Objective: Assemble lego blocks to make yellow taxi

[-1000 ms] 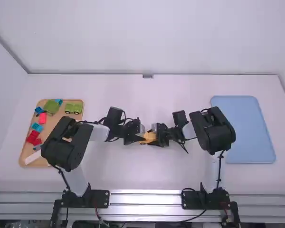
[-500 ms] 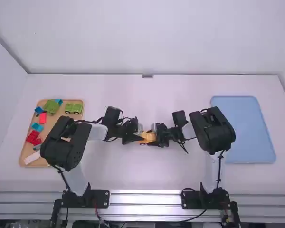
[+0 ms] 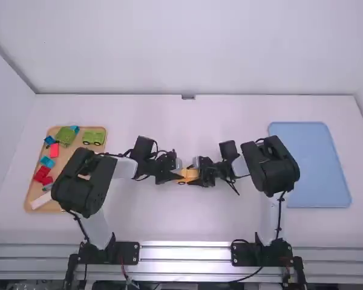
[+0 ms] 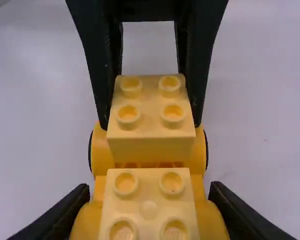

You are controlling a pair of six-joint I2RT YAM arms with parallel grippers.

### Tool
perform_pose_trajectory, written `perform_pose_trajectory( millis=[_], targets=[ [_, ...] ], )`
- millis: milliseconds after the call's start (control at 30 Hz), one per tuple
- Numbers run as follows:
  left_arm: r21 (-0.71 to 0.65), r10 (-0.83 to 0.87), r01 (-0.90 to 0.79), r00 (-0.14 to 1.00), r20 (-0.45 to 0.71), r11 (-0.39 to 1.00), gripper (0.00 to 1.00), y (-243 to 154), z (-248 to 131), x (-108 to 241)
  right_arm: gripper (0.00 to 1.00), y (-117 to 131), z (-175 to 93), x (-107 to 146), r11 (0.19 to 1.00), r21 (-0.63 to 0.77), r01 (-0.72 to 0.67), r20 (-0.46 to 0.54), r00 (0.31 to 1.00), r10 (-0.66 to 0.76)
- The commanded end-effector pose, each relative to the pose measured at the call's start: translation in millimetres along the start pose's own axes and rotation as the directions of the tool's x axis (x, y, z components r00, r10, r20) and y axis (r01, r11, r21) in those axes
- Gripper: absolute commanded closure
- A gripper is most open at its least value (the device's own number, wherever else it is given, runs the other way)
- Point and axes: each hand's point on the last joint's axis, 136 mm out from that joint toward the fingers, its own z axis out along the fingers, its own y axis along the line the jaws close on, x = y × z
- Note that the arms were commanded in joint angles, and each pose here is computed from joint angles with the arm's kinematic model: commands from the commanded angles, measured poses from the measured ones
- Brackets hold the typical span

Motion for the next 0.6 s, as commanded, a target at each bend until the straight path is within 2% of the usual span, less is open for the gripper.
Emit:
perform_pose_trajectory(
  millis=[0,367,567],
  targets=[
    [0.025,0.010,-0.010,1.000,0.018,1.000,0.98,-4.1,3.0,-1.6,0.54,3.0,2.6,-1.6,1.000,-0.020,-0.010,0.018,1.000,0.010],
    [0.058,0.023,-0.023,1.000,0.006,0.998,0.98,-14.9,13.2,-3.4,0.54,3.7,2.4,-2.9,1.000,-0.025,-0.010,0.026,1.000,0.010],
    [0.025,0.025,-0.024,0.999,-0.034,0.999,0.96,-8.1,12.6,3.5,0.54,3.7,2.3,-2.8,1.000,-0.025,-0.010,0.026,1.000,0.011]
  ],
)
